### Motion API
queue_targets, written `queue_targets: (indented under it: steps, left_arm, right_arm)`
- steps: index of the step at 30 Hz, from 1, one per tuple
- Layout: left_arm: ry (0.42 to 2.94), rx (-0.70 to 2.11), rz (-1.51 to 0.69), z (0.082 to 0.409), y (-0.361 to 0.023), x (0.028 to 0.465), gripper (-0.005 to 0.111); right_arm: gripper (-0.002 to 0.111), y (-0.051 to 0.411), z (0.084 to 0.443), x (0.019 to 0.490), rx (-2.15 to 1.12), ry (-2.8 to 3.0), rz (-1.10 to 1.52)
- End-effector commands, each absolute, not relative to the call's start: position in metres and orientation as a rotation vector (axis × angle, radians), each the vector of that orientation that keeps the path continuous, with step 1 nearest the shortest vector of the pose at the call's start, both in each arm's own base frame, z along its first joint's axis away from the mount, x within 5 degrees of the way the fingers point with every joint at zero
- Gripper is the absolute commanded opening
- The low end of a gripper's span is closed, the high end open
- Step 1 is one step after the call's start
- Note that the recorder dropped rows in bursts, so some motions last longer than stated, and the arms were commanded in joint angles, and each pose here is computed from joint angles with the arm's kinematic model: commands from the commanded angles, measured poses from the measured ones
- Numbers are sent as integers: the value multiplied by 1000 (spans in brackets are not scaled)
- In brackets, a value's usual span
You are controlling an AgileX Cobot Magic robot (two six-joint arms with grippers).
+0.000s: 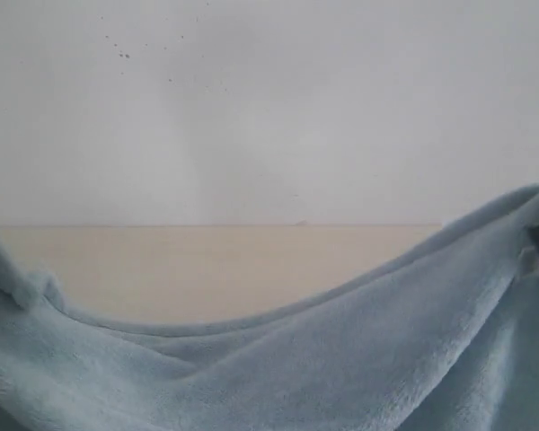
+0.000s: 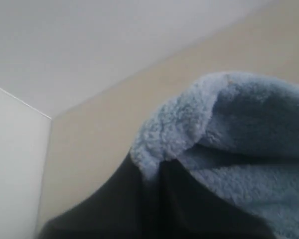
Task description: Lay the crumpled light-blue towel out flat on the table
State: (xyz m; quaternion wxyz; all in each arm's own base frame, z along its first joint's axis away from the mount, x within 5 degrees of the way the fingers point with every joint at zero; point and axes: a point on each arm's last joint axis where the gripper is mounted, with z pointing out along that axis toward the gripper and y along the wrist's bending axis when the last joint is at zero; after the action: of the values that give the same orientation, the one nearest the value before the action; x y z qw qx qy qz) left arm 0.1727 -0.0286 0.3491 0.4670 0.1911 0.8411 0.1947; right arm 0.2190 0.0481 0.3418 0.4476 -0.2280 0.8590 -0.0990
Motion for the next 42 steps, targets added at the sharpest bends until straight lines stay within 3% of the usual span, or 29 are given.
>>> queue_targets:
  steps: [1,7,11,14,17,20,24,27,35,39,42]
  left_arm:
    - [2220,538,501,310,-45,208,4]
    - [2342,706,581,260,-62,245,4]
    - [2352,674,565,242,-70,265,4]
    - [2343,725,575,230,-74,274,6]
    - [2375,705,601,217,-68,287,19]
    - [2436,532,595,208,-54,298,42]
    - [2481,240,567,205,-35,305,71]
    - [2493,180,586,204,-25,305,82]
    - [2513,103,527,211,-26,299,82]
    - [2585,180,338,222,-38,285,81]
    - [2673,357,145,227,-56,269,79]
  right_arm:
    - [0,58,297,256,-629,2281,-285]
    - [0,59,247,291,-746,2373,-460]
    - [1,62,230,309,-658,2334,-470]
    - [11,67,223,319,-634,2283,-437]
    - [27,68,214,325,-611,2272,-430]
    - [42,63,207,330,-564,2277,-458]
    - [58,40,203,337,-258,2312,-434]
    - [67,21,205,337,9,2315,-382]
    - [66,23,250,321,85,2211,-227]
    - [66,23,262,302,74,2304,-207]
    - [66,29,250,287,-52,2519,-157]
